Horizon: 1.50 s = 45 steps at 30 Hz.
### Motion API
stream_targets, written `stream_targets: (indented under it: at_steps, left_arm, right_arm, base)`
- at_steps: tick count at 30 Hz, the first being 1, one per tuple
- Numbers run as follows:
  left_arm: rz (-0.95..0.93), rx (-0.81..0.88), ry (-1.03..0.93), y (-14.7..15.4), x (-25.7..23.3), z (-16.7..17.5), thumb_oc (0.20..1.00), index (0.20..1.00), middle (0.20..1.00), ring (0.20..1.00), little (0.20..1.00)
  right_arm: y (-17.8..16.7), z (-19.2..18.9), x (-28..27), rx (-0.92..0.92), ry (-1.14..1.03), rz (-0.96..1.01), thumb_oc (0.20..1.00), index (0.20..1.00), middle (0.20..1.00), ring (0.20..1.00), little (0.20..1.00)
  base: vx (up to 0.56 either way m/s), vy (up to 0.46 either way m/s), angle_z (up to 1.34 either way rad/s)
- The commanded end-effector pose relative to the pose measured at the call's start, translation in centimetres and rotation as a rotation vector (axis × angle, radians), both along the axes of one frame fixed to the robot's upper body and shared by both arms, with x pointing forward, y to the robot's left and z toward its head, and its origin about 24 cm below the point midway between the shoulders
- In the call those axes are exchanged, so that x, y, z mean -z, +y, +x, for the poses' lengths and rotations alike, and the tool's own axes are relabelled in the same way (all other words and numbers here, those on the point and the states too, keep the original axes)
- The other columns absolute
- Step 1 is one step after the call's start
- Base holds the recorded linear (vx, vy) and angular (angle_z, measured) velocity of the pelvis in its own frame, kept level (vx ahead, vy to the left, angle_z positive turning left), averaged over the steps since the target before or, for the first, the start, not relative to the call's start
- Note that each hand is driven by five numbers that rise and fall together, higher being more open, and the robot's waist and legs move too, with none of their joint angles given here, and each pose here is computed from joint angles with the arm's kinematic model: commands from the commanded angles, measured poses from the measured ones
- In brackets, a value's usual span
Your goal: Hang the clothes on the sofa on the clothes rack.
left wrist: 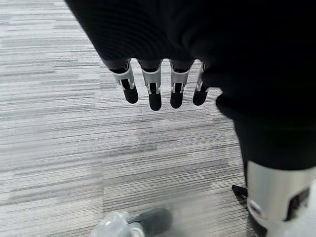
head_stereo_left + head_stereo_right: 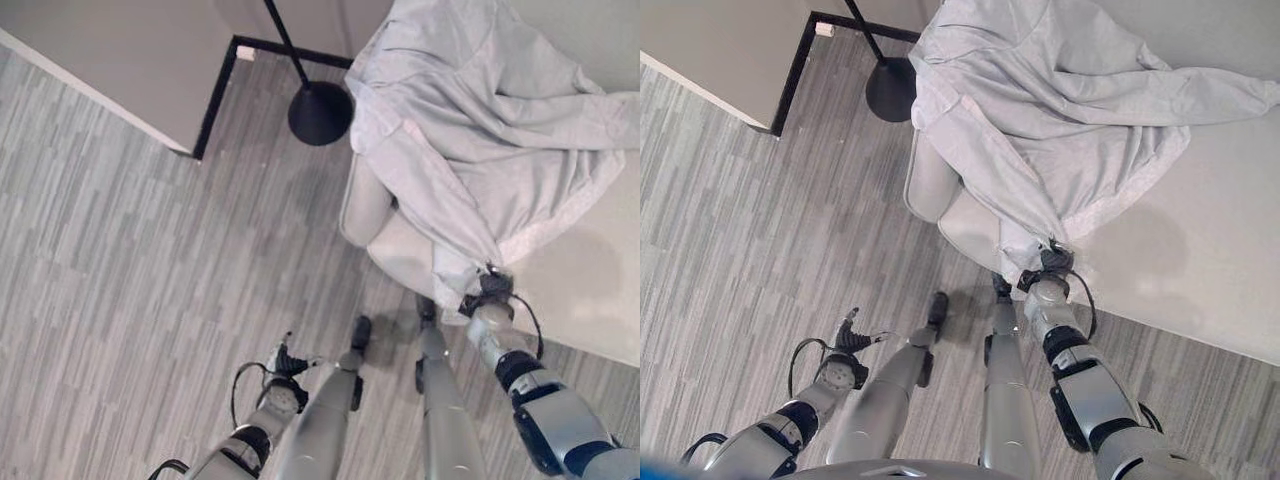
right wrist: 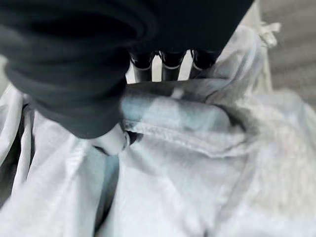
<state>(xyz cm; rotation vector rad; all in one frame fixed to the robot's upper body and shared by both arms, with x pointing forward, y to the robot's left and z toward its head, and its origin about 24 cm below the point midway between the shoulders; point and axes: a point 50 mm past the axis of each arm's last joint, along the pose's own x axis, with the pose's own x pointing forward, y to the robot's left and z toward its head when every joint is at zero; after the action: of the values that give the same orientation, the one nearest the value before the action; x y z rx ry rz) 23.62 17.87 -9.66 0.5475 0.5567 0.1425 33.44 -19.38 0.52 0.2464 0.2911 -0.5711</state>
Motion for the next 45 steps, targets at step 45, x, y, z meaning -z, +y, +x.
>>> stream_targets:
  at_steps: [45]
  left_arm:
    - [-0.116, -0.034, -0.039, -0.4, -0.5, -1.7, 1.000, 1.000, 1.000, 1.000, 1.000]
  right_arm:
    - [-3.6, -2.1, -30.9, -0.083, -1.280, -0.121, 0.200, 0.200, 0.200, 0.200, 0.200]
  base:
    - [0.03, 0.015, -0.05]
